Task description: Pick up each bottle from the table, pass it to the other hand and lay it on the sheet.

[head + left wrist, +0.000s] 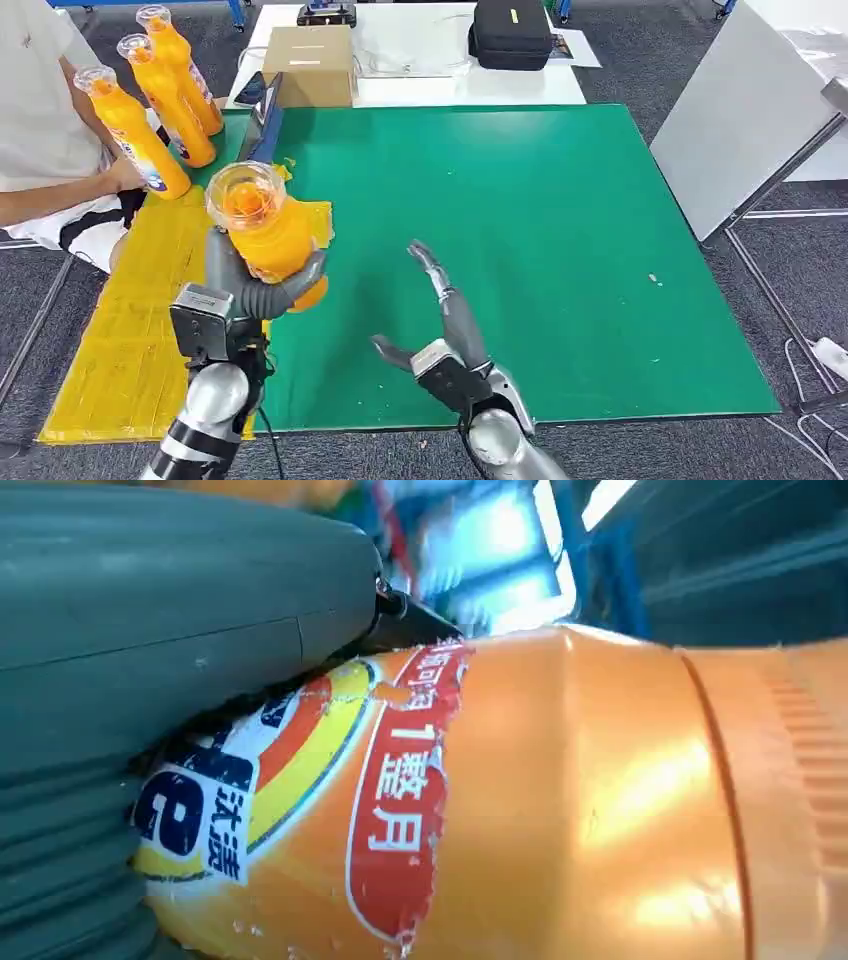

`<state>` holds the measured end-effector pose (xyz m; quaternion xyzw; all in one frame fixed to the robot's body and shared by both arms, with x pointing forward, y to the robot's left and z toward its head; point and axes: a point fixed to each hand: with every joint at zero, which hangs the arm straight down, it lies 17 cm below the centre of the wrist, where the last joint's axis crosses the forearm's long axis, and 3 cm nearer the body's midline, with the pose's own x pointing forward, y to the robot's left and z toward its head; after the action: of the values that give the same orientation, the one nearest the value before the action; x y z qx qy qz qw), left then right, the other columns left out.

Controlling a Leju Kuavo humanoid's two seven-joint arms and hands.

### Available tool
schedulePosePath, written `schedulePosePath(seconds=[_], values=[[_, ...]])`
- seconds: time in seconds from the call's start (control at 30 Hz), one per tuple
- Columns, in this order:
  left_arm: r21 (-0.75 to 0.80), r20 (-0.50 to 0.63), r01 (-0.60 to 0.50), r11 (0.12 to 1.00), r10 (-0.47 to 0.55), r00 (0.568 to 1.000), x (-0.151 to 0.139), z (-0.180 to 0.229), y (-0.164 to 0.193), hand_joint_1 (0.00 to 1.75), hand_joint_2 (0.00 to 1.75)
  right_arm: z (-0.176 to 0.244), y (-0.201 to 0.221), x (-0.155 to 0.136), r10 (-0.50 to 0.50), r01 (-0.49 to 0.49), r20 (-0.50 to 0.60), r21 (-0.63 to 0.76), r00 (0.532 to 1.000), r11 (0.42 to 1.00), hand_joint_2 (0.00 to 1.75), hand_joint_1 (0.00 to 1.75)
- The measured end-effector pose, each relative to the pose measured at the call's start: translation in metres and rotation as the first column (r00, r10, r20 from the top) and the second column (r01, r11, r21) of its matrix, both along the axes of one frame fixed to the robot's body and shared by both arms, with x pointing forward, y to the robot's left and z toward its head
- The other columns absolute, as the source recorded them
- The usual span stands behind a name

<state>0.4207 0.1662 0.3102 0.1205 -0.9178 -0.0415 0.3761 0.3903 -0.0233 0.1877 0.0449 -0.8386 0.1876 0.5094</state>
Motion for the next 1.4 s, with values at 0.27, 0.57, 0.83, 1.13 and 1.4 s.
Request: schedulePosePath(seconds=[0.27,0.57,0.83,1.13,1.4], values=[[0.306,0.116,-0.329,0.893,0.308,0.944,0.031,0.010,0.051,1.75,1.75,0.049,-0.051,0.002,-0.060,0.054,0.017,0.213,0.998,0.976,1.75,0.00],[0.636,0.214,-0.491,0.594,0.476,0.853,0.070,-0.022,0.058,1.75,1.75,0.082,-0.065,-0.007,-0.038,0.016,0.068,0.295,0.997,0.956,1.75,0.00],[0.903,0.089,-0.302,0.305,0.554,0.827,0.125,-0.143,0.093,1.75,1.75,0.103,-0.073,-0.010,-0.035,0.003,0.116,0.262,0.993,0.965,1.75,0.00],[0.958,0.035,-0.190,0.215,0.571,0.820,0.114,-0.221,0.107,1.75,1.75,0.106,-0.076,-0.006,-0.031,-0.001,0.130,0.239,0.991,0.971,1.75,0.00],[0.968,0.001,-0.145,0.203,0.578,0.816,0.112,-0.238,0.112,1.75,1.75,0.106,-0.076,-0.006,-0.027,-0.004,0.131,0.233,0.991,0.972,1.75,0.00]])
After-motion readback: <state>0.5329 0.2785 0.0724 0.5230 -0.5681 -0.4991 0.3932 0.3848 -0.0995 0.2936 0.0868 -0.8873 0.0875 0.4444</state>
